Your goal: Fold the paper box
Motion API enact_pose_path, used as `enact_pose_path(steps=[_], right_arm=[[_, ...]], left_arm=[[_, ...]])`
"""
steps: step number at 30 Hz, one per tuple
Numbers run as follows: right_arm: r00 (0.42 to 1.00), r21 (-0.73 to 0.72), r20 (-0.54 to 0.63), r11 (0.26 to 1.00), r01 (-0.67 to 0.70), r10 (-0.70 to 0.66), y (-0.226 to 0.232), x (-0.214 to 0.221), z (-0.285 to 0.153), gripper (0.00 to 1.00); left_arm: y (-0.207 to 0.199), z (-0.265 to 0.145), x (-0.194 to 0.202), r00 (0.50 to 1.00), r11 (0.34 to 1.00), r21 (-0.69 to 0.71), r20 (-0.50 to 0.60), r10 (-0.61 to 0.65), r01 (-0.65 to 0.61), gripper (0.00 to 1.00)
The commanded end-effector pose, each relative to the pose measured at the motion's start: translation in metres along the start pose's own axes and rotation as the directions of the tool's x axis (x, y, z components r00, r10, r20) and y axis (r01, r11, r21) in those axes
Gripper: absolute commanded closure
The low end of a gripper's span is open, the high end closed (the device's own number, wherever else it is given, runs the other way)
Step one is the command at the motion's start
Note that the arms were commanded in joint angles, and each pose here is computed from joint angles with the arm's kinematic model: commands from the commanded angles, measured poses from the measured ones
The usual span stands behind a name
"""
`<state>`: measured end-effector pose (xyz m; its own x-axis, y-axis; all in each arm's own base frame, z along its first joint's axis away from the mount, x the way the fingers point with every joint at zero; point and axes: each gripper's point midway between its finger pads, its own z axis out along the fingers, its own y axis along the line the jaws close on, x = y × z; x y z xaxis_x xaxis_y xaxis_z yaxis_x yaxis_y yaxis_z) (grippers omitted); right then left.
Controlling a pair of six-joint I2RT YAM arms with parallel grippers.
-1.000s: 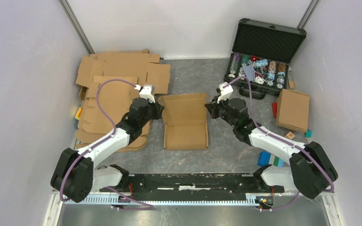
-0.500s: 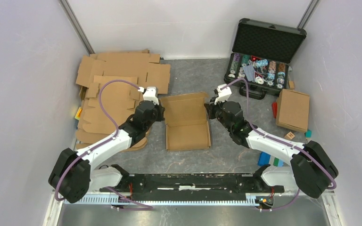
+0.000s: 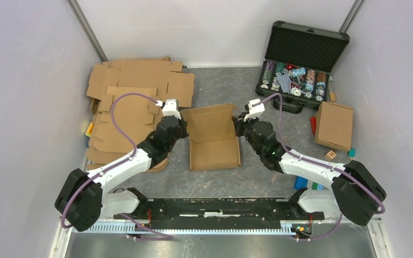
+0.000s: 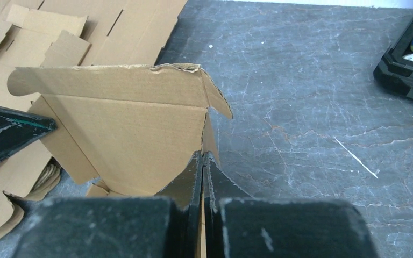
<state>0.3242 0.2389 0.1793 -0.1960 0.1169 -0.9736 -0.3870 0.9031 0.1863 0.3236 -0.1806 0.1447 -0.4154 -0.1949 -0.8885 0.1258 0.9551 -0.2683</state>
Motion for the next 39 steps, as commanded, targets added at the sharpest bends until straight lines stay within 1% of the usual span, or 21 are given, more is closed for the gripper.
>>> enact_pose_path(steps=[1, 6, 10, 15, 22, 31, 39], right_arm=[[0.995, -0.011, 0.097, 1.000, -0.028, 0.029, 0.012, -0.023, 0.000, 1.00], [0.993, 0.050, 0.120, 0.999, -0.012, 0.005, 0.004, -0.030, 0.004, 1.00], [0.992, 0.070, 0.123, 0.998, 0.009, -0.017, 0.000, -0.026, 0.005, 1.00], [0.991, 0.055, 0.136, 0.998, 0.005, -0.013, -0.002, -0.019, -0.001, 1.00], [0.992, 0.022, 0.125, 1.000, -0.009, 0.007, 0.004, -0.009, -0.002, 1.00], [0.994, 0.022, 0.110, 1.000, 0.003, -0.006, 0.006, 0.000, -0.005, 1.00], [0.995, 0.023, 0.095, 1.000, 0.007, -0.010, 0.008, 0.003, -0.012, 1.00]], left_arm=[[-0.020, 0.002, -0.032, 0.989, 0.996, 0.022, 0.115, -0.091, 0.089, 0.98], [-0.018, 0.008, -0.042, 0.987, 0.998, -0.014, 0.148, -0.053, 0.056, 0.98], [-0.020, 0.014, -0.035, 0.989, 0.999, -0.003, 0.142, -0.046, 0.047, 0.98], [-0.023, 0.013, -0.028, 0.985, 0.998, 0.045, 0.161, -0.057, 0.051, 0.98], [-0.021, 0.010, -0.017, 0.989, 0.998, 0.049, 0.144, -0.040, 0.033, 0.98], [-0.016, 0.004, -0.012, 0.986, 0.998, 0.054, 0.164, -0.042, 0.033, 0.98], [-0.014, -0.006, -0.006, 0.981, 0.993, 0.080, 0.163, -0.101, 0.089, 0.98]])
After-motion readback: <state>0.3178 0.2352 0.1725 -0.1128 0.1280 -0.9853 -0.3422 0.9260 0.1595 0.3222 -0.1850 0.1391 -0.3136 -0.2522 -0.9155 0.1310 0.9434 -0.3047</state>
